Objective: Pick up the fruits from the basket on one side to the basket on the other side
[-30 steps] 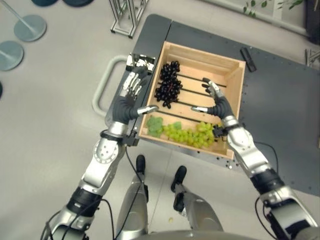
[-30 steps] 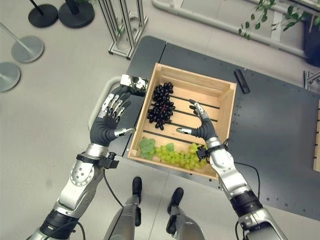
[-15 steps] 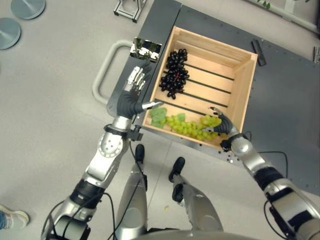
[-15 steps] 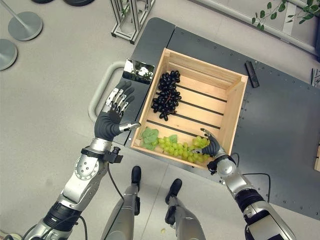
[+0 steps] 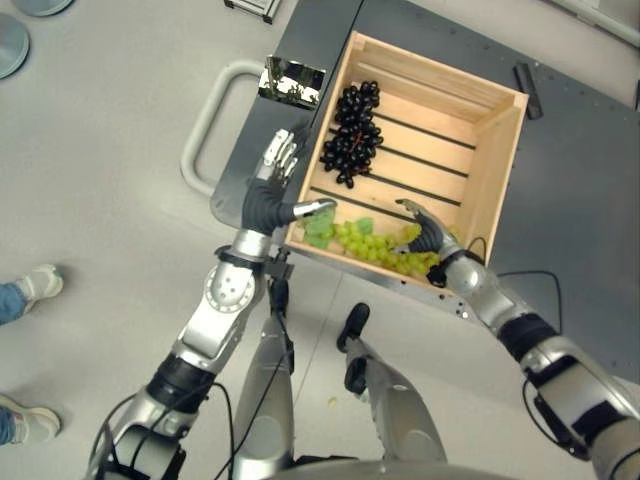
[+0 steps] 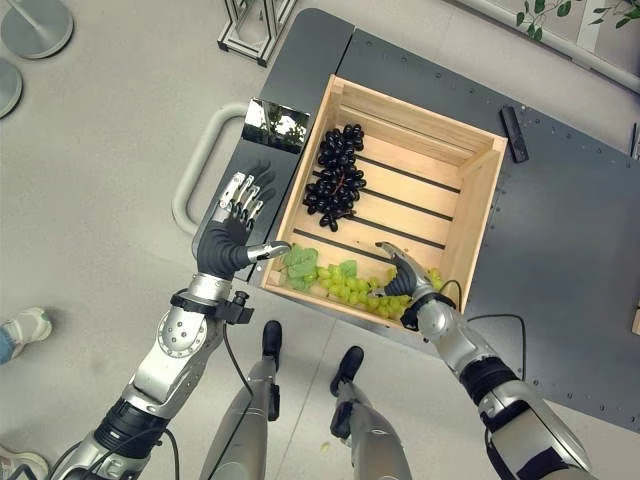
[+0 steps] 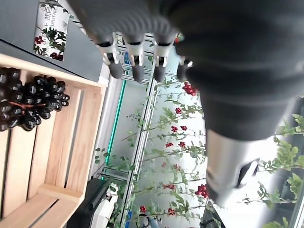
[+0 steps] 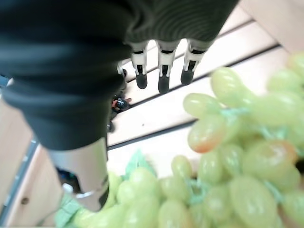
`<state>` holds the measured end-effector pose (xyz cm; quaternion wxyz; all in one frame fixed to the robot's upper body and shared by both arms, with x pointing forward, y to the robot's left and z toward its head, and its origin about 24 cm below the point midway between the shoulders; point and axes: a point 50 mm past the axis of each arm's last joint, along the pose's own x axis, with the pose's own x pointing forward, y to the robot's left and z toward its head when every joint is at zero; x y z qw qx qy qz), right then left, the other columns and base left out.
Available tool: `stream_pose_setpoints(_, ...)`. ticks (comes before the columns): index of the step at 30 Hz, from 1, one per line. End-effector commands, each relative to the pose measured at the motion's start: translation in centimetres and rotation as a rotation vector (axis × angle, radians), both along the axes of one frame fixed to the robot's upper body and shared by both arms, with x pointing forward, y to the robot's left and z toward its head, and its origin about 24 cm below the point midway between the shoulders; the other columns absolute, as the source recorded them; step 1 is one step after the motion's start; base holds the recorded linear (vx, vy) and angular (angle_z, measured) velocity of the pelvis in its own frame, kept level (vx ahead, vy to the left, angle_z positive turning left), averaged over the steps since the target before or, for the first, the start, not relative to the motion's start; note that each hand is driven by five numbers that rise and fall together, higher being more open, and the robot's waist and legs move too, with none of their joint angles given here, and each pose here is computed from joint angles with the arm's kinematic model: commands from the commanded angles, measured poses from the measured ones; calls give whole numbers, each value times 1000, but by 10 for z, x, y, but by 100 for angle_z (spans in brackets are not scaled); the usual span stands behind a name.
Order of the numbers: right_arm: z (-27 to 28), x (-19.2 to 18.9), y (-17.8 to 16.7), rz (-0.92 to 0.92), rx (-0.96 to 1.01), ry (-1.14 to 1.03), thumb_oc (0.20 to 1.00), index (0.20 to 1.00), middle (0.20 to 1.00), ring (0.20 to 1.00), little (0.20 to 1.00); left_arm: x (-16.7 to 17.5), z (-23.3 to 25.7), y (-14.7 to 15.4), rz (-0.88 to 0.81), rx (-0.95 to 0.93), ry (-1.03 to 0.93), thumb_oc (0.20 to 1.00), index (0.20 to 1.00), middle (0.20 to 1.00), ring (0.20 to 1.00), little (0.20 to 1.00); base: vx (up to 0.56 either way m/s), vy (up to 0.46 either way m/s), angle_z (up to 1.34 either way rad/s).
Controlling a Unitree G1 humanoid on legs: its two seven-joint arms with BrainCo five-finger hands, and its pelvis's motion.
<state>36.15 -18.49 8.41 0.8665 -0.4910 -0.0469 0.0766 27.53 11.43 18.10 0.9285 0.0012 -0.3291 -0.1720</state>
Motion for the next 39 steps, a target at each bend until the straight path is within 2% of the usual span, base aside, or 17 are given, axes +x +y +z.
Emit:
stream_pose_setpoints(1,17,9,-6,19,-153,-24,1000,1000,1000,1000,1000,-12,20,-8,-41,-16,-130,1000,1000,1000,1000,1000,-15,4,4)
stream_pose_setpoints(5,4,10,-16,12,-332,55,1000,1000,1000,1000,1000,-11,22,-10,-37,-6,-137,1000,1000,1000,1000,1000,-9,7,5)
stream_pose_setpoints(6,-8,9,-19,22,-445,109,1000,1000,1000,1000,1000,-9,23,-11,-36,-2,-143,1000,1000,1000,1000,1000,-6,13,5)
stream_pose_setpoints(15,-45,-1,-27,28,-645,283,1000,1000,1000,1000,1000,-6,25,-16,-34,21,-148,1000,1000,1000,1000,1000,-1,1,1)
stream_pose_setpoints(23,-66,-11,-23,47,-633,381,1000,1000,1000,1000,1000,-4,26,-18,-29,45,-152,1000,1000,1000,1000,1000,0,4,2)
stream_pose_setpoints(39,-76,-15,-31,32,-692,507,1000,1000,1000,1000,1000,1,30,-19,-37,72,-153,1000,1000,1000,1000,1000,0,0,0)
